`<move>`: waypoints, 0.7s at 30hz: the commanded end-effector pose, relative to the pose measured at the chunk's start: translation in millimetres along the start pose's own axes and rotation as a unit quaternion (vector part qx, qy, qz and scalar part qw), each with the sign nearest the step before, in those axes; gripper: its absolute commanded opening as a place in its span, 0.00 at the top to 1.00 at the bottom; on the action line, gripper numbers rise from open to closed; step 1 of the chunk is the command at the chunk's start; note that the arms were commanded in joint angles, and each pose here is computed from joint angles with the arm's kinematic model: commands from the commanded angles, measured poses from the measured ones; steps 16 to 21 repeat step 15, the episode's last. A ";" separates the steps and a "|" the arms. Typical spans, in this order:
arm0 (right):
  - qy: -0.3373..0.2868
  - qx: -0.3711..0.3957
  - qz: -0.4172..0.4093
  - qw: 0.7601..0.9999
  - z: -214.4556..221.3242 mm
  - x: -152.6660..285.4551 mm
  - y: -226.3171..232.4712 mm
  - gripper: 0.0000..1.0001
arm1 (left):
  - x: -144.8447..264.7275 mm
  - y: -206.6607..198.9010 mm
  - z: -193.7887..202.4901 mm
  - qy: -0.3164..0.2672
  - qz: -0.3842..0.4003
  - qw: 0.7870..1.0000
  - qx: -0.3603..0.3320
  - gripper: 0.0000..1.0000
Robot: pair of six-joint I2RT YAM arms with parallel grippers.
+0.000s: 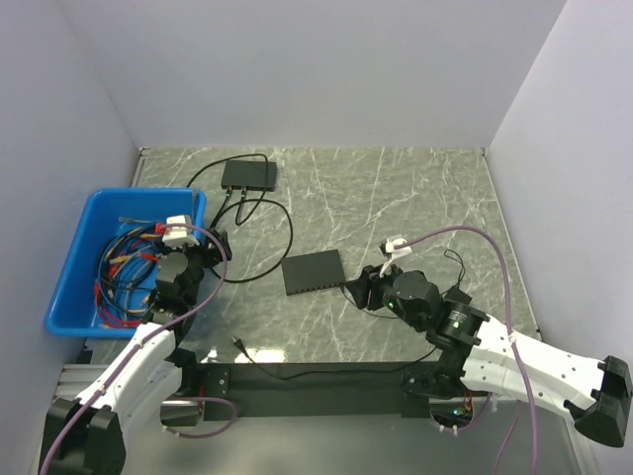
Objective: Insert the plug into the switch port
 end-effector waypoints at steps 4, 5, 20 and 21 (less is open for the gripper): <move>-0.017 -0.007 0.010 1.000 -8.3 -0.8 -0.2 0.48 | -0.8 -4.1 -6.6 -0.006 0.007 1.000 0.007 0.00; -0.016 -0.007 0.012 1.000 -7.9 -1.1 -1.0 0.48 | -0.7 -4.0 -6.2 -0.006 0.007 1.000 0.007 0.00; -0.023 -0.009 0.014 1.000 -7.9 1.1 -3.5 0.50 | -0.6 -3.1 -7.7 -0.008 0.004 1.000 0.004 0.01; -0.023 -0.009 0.014 1.000 -7.9 1.1 -3.5 0.50 | -0.6 -3.1 -7.7 -0.008 0.004 1.000 0.004 0.01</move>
Point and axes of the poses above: each gripper's point midway between its finger pads, its own x axis back along the fingers, its own y axis along the line the jaws close on, z = x × y, the point moved 2 cm from there along x, back along the fingers, and after that the axes turned 2 degrees about x, right-handed, at the moved point
